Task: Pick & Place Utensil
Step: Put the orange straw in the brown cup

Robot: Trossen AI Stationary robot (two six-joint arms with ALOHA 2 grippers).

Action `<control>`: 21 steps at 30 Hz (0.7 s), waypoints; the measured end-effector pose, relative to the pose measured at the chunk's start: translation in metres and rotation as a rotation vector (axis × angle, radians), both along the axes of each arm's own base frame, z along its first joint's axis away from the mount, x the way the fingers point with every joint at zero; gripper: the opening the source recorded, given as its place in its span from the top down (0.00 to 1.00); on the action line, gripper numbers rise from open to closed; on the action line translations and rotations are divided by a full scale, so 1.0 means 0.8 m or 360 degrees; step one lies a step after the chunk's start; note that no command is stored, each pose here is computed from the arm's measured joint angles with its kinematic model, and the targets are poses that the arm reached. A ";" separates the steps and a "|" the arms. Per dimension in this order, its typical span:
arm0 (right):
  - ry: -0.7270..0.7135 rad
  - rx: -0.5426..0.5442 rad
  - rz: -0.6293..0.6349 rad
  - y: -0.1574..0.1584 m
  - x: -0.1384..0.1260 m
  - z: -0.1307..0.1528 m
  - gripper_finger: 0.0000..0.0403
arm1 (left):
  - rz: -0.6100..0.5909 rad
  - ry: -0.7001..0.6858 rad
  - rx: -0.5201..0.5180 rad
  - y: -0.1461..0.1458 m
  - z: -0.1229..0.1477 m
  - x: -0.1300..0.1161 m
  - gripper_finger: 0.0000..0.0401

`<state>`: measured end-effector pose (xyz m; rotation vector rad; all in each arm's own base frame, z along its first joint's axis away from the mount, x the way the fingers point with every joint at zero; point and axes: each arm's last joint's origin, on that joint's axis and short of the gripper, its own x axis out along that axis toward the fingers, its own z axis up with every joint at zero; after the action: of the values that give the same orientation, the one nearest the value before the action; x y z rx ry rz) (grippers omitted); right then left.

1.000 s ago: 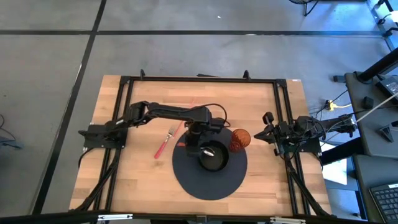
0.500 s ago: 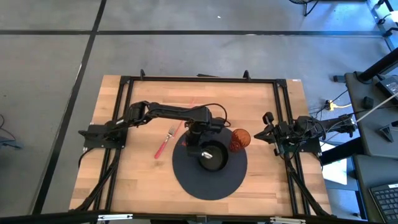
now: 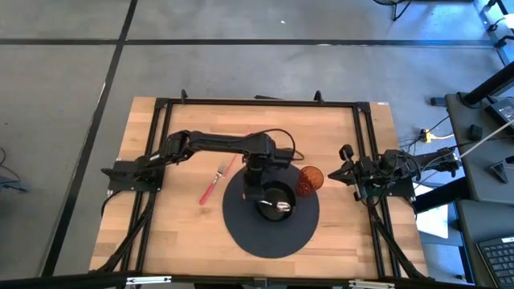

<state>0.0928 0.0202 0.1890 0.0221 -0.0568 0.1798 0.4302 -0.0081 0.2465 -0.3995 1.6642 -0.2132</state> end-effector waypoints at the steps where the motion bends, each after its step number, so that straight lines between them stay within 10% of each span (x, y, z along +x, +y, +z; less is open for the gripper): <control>1: 0.0001 0.0000 0.0000 0.000 0.000 0.000 0.96 | -0.0004 -0.0044 -0.0006 -0.001 0.009 0.001 0.75; 11: 0.0002 0.0009 0.0004 0.000 0.000 0.000 0.96 | -0.0343 -0.0579 0.0149 -0.030 0.126 -0.041 0.77; 21: 0.0005 0.0023 0.0054 0.001 0.000 0.000 0.96 | -0.0855 -0.1699 0.0418 -0.078 0.213 -0.125 0.98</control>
<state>0.0926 0.0212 0.1890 0.0376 -0.0544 0.2131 0.3304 -0.0702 0.4172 0.3480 0.6829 -0.4948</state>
